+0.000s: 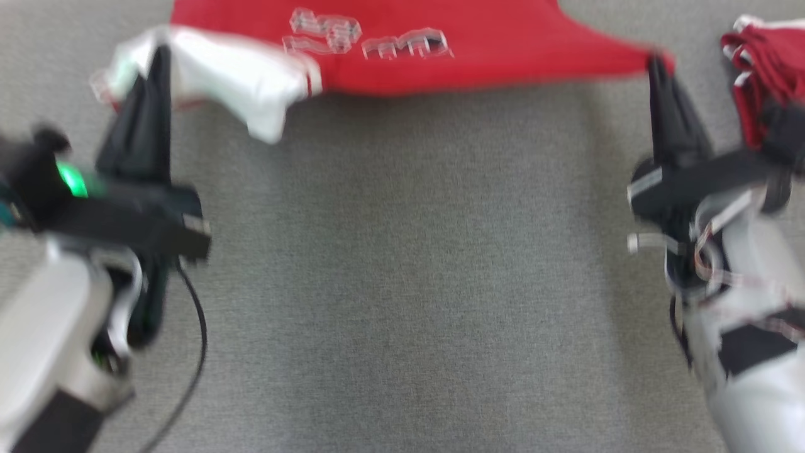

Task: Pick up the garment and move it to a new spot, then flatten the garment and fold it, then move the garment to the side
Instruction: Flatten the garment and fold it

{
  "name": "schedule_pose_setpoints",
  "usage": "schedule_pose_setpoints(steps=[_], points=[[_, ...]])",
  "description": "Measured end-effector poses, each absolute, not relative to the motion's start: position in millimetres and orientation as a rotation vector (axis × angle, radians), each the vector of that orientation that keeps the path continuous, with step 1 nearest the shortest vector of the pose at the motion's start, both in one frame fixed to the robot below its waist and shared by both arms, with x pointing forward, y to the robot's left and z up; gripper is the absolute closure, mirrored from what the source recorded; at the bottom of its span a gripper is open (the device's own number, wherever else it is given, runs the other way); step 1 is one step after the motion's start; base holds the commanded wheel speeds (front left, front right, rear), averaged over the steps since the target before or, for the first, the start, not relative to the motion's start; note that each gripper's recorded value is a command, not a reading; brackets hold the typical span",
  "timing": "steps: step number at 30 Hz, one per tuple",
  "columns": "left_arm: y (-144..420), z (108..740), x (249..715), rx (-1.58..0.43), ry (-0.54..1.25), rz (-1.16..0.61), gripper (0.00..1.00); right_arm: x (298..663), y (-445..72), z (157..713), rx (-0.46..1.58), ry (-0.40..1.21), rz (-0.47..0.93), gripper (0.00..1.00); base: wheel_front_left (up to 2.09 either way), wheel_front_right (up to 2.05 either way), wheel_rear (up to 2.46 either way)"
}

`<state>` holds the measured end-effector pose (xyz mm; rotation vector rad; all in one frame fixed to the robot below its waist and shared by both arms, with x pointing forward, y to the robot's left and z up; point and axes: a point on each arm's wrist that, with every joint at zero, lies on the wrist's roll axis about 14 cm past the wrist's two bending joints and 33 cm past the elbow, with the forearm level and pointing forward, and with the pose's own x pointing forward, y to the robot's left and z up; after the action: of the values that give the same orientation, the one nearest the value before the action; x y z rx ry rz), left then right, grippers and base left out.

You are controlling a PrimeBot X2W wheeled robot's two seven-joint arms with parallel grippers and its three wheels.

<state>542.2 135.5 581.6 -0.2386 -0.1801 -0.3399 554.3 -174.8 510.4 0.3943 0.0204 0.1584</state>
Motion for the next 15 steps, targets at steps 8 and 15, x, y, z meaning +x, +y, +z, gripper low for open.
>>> schedule_pose_setpoints(steps=[8, 15], points=[[136.8, 541.5, 483.7, -0.285, -0.06, -0.316, 1.0, 494.9, -176.9, 485.2, 0.45, 0.1, 0.118, 1.0, 0.0, 0.0, 0.0], [140.4, 508.2, 430.3, -0.365, 0.037, -0.249, 1.0, 444.3, -187.5, 467.4, 0.461, 0.169, 0.065, 1.0, 0.0, 0.0, 0.0]])
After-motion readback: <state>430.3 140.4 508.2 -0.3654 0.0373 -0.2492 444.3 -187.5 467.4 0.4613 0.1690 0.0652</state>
